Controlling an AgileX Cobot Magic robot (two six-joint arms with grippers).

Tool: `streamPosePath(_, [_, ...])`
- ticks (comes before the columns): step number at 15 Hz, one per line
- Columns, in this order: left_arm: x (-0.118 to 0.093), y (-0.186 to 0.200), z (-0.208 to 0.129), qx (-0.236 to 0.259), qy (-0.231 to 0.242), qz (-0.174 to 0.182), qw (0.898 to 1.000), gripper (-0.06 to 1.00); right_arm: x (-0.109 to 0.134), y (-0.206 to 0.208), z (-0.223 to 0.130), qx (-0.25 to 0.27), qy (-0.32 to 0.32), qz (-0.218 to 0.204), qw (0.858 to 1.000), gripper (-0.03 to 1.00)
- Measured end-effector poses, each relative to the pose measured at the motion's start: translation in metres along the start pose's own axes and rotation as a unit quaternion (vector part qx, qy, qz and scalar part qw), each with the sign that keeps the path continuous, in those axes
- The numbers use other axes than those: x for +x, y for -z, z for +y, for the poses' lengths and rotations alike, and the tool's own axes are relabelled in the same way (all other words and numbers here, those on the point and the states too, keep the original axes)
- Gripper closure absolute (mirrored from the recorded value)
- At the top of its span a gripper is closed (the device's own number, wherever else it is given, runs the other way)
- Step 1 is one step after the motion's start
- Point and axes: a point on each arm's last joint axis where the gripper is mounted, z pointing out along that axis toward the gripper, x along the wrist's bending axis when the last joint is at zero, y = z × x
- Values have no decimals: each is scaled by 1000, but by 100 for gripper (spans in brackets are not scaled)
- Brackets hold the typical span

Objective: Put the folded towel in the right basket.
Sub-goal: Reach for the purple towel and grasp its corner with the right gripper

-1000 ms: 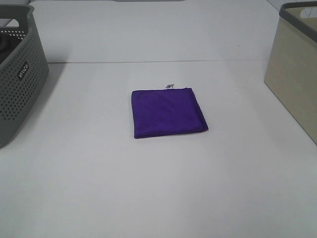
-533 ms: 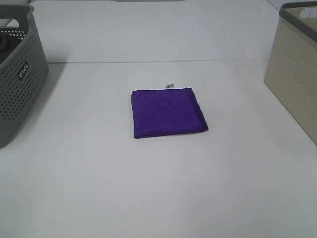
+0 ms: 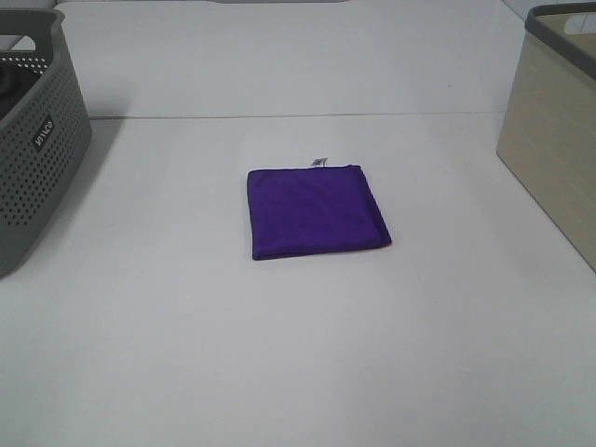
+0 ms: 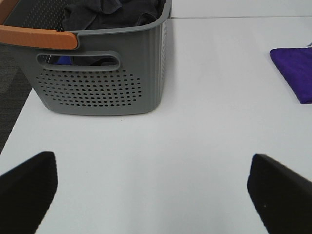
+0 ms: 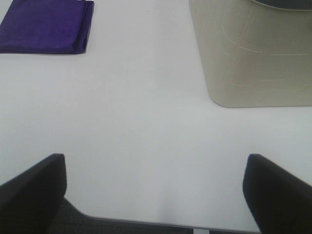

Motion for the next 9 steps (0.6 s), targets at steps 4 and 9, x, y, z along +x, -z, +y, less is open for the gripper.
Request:
streamPosePath(4, [0,0,0,0,0,0,1000,-5,0,0,0,0,0,0,1000,2])
streamPosePath(9, [0,0,0,0,0,0,1000,-5,0,0,0,0,0,0,1000,2])
